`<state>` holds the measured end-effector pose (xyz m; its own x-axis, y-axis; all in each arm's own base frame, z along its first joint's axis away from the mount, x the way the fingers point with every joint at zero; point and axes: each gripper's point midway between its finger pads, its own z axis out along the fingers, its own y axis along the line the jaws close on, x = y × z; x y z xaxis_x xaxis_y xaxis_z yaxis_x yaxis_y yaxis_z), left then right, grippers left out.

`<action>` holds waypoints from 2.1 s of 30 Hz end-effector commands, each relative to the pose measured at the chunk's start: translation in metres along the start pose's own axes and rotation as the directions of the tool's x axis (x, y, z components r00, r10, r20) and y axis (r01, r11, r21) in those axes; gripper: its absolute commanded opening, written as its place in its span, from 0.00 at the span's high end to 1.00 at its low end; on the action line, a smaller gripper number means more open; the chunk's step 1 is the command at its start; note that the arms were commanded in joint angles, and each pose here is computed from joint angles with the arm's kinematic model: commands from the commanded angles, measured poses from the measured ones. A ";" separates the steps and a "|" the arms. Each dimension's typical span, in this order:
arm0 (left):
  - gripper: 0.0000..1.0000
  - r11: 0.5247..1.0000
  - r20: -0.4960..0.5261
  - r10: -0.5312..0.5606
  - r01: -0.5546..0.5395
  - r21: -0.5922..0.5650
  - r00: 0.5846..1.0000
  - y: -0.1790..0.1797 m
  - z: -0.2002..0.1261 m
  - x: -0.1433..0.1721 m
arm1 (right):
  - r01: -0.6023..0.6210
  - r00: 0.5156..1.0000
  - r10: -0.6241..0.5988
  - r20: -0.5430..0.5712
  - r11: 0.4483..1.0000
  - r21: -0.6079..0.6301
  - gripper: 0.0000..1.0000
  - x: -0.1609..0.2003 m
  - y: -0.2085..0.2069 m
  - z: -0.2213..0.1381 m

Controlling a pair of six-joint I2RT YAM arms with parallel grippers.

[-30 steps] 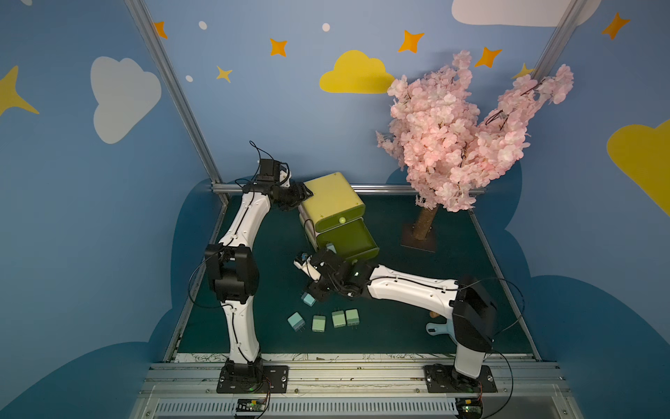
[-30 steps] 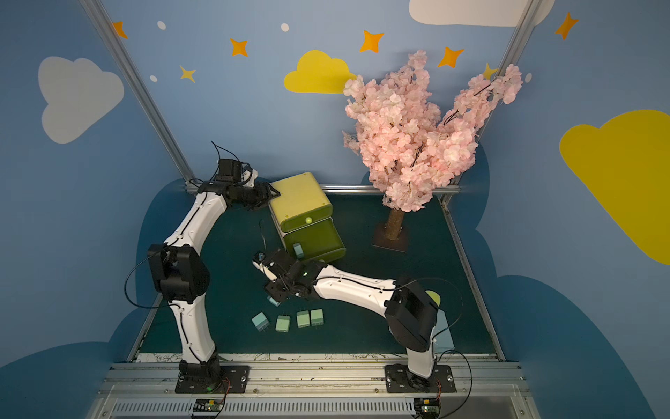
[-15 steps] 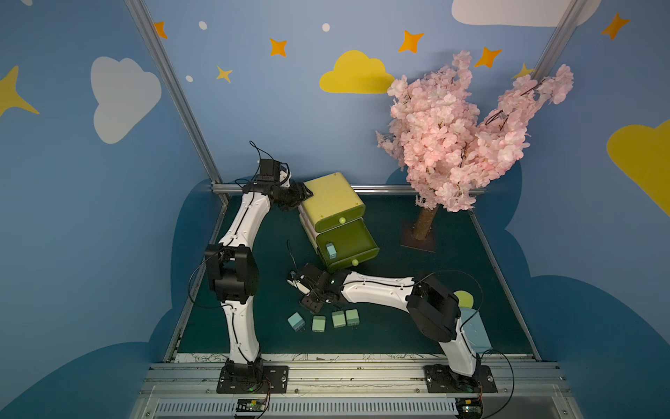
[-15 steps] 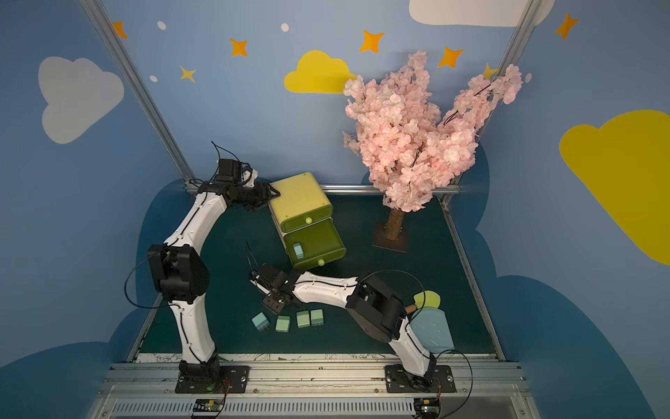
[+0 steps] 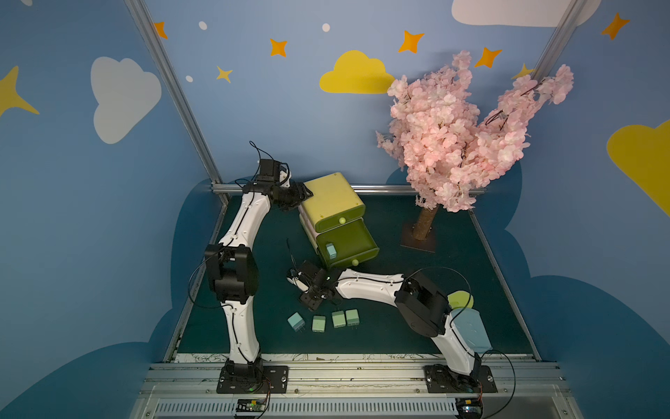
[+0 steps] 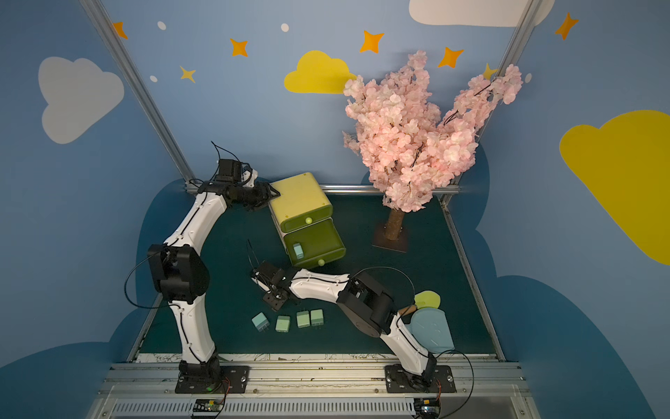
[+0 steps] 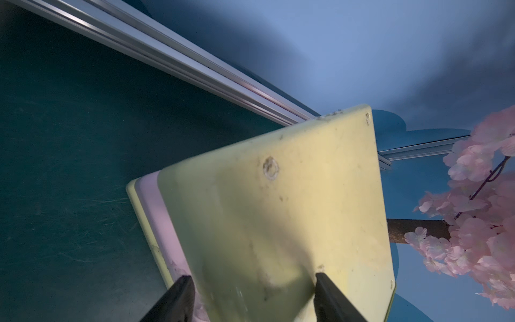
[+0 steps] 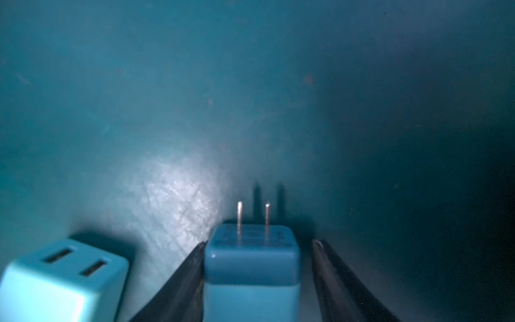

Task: Place the plugs into the drawer by color
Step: Pick up the plug from the center of the board, then place the plug in the drawer.

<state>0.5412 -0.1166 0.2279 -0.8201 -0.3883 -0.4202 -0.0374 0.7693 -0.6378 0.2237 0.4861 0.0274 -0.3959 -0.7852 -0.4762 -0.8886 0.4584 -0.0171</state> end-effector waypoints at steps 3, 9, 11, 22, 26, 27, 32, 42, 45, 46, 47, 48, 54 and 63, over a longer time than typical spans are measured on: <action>0.31 0.997 -0.065 -0.043 0.039 -0.070 0.997 0.025 0.011 0.017 | -0.025 0.999 0.025 0.022 1.000 0.001 0.53 -0.012 -0.002 -0.022; 0.31 0.997 -0.066 -0.043 0.038 -0.070 0.997 0.026 0.012 0.017 | -0.088 0.988 0.081 0.132 0.995 0.055 0.60 -0.041 -0.025 -0.100; 0.31 0.997 -0.063 -0.039 0.034 -0.071 0.997 0.025 0.011 0.016 | -0.123 0.979 0.108 0.176 0.989 0.077 0.61 -0.046 -0.041 -0.127; 0.31 0.995 -0.060 -0.025 0.019 -0.100 0.998 0.030 0.013 0.016 | -0.324 0.930 0.277 0.242 0.929 0.181 0.63 -0.036 -0.167 -0.171; 0.31 0.994 -0.060 -0.026 0.020 -0.104 0.998 0.031 0.012 0.016 | -0.353 0.925 0.312 0.218 0.917 0.185 0.63 -0.033 -0.185 -0.155; 0.31 0.994 -0.059 -0.026 0.020 -0.105 0.998 0.031 0.012 0.015 | -0.360 0.924 0.321 0.207 0.914 0.187 0.63 -0.031 -0.188 -0.151; 0.30 0.994 -0.056 -0.025 0.019 -0.108 0.998 0.032 0.011 0.014 | -0.383 0.919 0.353 0.174 0.905 0.184 0.62 -0.026 -0.193 -0.133; 0.30 0.994 -0.060 -0.029 0.022 -0.107 0.998 0.032 0.012 0.016 | -0.433 0.900 0.410 0.149 0.881 0.193 0.60 -0.022 -0.204 -0.108; 0.31 0.994 -0.057 -0.027 0.021 -0.107 0.998 0.032 0.010 0.015 | -0.442 0.896 0.421 0.143 0.878 0.182 0.60 -0.023 -0.205 -0.104; 0.31 0.994 -0.058 -0.028 0.022 -0.106 0.998 0.032 0.011 0.015 | -0.445 0.894 0.425 0.142 0.878 0.178 0.60 -0.023 -0.204 -0.103; 0.30 0.994 -0.057 -0.027 0.021 -0.106 0.998 0.031 0.010 0.015 | -0.449 0.892 0.429 0.140 0.876 0.176 0.59 -0.023 -0.204 -0.103; 0.30 0.994 -0.055 -0.027 0.022 -0.106 0.998 0.031 0.010 0.014 | -0.452 0.891 0.433 0.138 0.875 0.173 0.58 -0.023 -0.204 -0.103; 0.30 0.994 -0.056 -0.029 0.023 -0.107 0.998 0.032 0.010 0.014 | -0.450 0.892 0.429 0.146 0.877 0.172 0.48 -0.026 -0.204 -0.111; 0.30 0.995 -0.050 -0.027 0.022 -0.101 0.998 0.030 0.008 0.012 | -0.418 0.901 0.395 0.178 0.900 0.119 0.38 -0.039 -0.191 -0.155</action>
<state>0.5423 -0.1143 0.2273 -0.8161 -0.3866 -0.4296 -0.0380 0.7777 -0.6275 0.3775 0.3630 0.1349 -0.7017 -0.4787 -0.5277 -0.5833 0.8113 0.0396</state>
